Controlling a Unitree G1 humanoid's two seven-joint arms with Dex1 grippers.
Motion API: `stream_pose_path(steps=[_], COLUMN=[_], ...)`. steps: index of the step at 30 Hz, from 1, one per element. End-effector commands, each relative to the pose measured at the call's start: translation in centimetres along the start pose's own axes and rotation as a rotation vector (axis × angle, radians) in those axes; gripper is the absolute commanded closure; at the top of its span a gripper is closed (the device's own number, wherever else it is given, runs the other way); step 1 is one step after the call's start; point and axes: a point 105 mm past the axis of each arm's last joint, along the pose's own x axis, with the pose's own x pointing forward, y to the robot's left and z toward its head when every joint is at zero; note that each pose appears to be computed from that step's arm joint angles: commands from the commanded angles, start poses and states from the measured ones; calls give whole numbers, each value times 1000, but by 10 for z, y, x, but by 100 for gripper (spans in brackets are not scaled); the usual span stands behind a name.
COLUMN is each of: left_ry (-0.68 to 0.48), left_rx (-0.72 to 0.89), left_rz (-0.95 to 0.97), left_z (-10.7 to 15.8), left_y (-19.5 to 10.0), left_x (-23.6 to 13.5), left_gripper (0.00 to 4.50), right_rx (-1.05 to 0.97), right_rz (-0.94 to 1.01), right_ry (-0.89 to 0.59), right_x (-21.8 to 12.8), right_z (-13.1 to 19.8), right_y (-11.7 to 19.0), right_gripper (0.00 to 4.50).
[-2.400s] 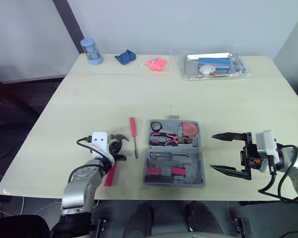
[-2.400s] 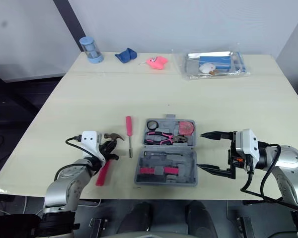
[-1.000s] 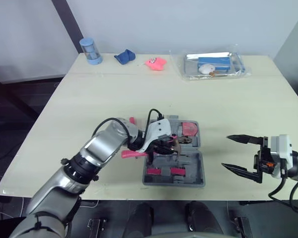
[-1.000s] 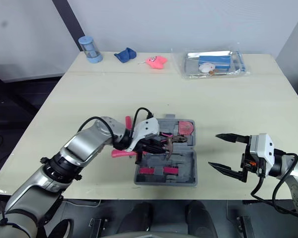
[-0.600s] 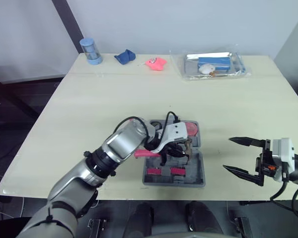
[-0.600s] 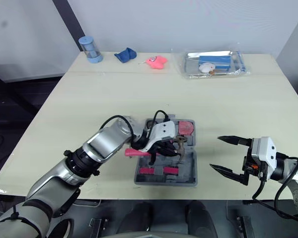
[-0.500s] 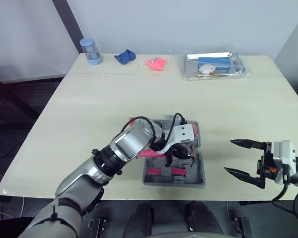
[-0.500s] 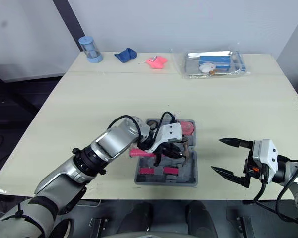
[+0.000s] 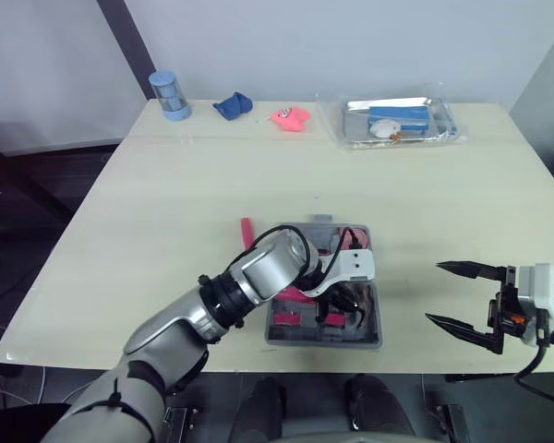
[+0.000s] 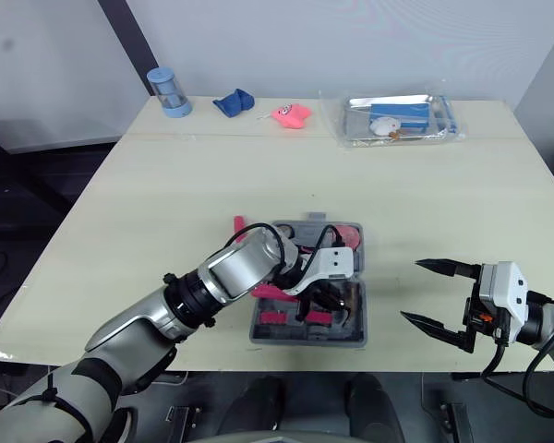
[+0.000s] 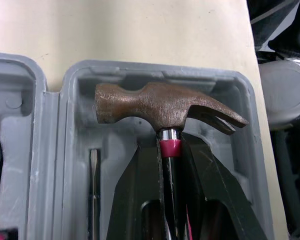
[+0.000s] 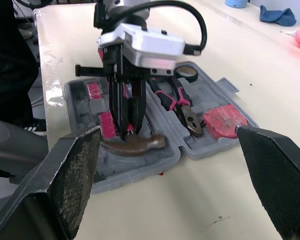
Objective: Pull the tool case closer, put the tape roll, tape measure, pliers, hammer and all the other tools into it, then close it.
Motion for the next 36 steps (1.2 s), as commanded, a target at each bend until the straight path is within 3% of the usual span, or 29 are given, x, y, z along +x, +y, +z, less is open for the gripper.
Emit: stream_pose_path(steps=[1,15,17,19,20,21,36], left_ry=[5,21,25,23,22,21,-43], left_rx=[42,39,37,40,40,46,103], left_rz=[-2,-52,-53,-44,-37,-32,15], left_z=[10,7,7,8,8,9,28], left_y=[1,-3,-3,-2,-1,-1,4], left_x=[4,11,11,11,11,11,-18], left_gripper=[445,445,342,321,259,228,228], right_rx=[-44,-45,-46,-45,-45,-45,-49], right_rz=[-10,-21,-22,-23,-23,-24,-21], right_ry=[-14,-5,-4,-4,-4,-5,-9], right_x=[-2,-2,-3,-3,-3,-3,-1], right_z=[8,7,7,7,7,7,7], right_y=[0,3,3,3,3,3,3], right_gripper=[0,0,0,0,0,0,0])
